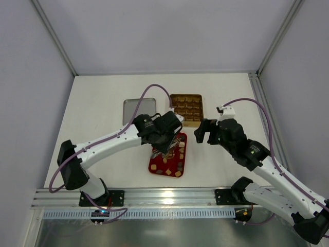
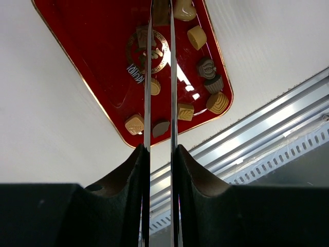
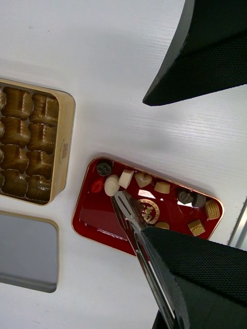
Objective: Pack the chocolate
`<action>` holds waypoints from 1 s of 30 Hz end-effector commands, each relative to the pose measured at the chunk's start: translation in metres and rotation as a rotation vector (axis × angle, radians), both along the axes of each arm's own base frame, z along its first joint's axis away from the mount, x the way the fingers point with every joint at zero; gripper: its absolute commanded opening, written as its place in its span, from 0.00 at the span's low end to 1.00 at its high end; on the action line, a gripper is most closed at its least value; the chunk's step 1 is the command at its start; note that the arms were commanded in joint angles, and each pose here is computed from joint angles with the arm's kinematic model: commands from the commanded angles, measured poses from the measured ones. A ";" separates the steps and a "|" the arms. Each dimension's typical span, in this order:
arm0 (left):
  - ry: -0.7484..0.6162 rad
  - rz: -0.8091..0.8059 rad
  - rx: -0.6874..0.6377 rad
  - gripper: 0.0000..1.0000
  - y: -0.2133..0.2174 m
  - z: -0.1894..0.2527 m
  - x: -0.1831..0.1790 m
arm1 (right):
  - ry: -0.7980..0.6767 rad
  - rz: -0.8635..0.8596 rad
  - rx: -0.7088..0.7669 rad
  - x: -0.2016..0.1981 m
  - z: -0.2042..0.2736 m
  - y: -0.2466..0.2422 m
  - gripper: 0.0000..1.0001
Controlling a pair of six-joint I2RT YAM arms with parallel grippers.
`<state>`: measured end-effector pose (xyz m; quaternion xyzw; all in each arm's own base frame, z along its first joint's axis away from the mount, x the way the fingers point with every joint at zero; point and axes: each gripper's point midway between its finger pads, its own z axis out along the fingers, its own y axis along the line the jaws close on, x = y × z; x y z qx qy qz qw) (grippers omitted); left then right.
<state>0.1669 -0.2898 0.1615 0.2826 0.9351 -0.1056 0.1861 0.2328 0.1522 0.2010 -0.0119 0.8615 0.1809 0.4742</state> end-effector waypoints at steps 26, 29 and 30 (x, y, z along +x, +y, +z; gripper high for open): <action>-0.318 0.186 -0.207 0.17 -0.044 0.082 0.209 | -0.058 0.014 0.002 -0.001 0.035 -0.004 1.00; -0.330 0.176 -0.196 0.18 -0.050 0.073 0.226 | -0.068 0.015 0.013 -0.003 0.038 -0.005 1.00; -0.326 0.179 -0.187 0.18 -0.051 0.065 0.231 | -0.064 0.016 0.013 -0.005 0.038 -0.005 1.00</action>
